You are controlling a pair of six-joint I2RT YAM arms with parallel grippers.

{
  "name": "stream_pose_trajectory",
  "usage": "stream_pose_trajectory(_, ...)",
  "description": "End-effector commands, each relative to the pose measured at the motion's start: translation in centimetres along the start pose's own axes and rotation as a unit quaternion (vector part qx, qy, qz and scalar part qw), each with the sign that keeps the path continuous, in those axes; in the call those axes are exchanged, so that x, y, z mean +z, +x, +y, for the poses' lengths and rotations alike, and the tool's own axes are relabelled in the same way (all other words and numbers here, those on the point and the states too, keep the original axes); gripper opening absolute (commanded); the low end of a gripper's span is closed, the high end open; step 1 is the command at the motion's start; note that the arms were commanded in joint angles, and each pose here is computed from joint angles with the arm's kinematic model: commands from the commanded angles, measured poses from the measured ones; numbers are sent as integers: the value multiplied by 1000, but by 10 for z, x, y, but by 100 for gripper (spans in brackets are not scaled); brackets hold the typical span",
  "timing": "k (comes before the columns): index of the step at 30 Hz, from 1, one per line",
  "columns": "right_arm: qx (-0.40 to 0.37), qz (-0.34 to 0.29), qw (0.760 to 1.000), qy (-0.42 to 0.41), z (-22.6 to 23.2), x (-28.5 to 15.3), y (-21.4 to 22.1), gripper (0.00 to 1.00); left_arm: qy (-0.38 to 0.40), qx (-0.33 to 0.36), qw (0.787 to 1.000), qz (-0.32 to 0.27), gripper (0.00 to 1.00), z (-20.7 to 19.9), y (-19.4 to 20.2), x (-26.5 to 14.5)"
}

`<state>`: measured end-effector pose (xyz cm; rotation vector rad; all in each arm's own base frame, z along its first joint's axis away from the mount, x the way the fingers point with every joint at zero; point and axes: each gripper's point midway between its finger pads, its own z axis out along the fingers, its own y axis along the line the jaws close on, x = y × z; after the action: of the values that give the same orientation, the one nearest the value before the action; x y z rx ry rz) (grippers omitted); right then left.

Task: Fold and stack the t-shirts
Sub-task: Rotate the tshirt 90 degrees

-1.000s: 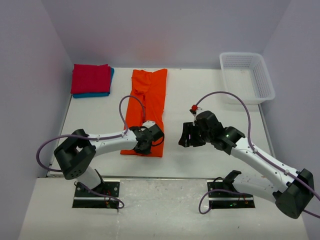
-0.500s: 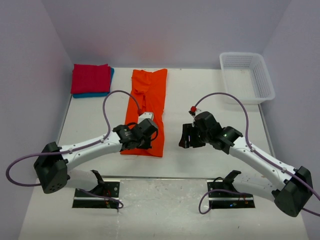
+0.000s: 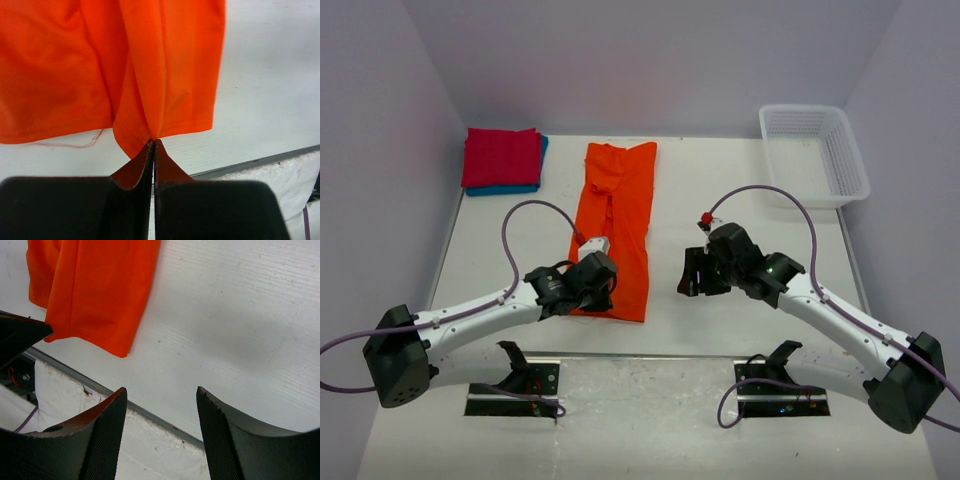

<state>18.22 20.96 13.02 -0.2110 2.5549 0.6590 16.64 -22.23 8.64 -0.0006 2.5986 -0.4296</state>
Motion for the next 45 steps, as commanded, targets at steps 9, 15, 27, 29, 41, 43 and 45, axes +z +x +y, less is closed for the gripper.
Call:
stream_pose_trajectory(9, -3, 6, 1000, -19, 5, 9, 4, 59, -121, -57, 991, -17, 0, 54, 14, 10)
stream_pose_trajectory(15, -2, 10, 1000, -21, 3, 13, 10, 59, -182, -73, 980, -32, 0, 79, 15, 7)
stream_pose_trajectory(27, -6, 30, 999, -38, 5, 28, 18, 59, -269, -86, 959, -1, 14, 98, 31, 17)
stream_pose_trajectory(29, -4, 34, 999, -40, 4, 30, 22, 59, -268, -85, 959, -17, 17, 95, 27, 13)
stream_pose_trajectory(41, -5, 35, 999, -28, 1, 38, 19, 60, -295, -38, 951, -82, 33, 49, 7, -31)
stream_pose_trajectory(43, -5, 31, 999, -21, -1, 36, 17, 60, -287, -27, 953, -91, 33, 36, 1, -35)
stream_pose_trajectory(45, 1, 11, 1000, 10, -10, 29, 10, 60, -278, -4, 955, -106, 32, 23, -11, -38)
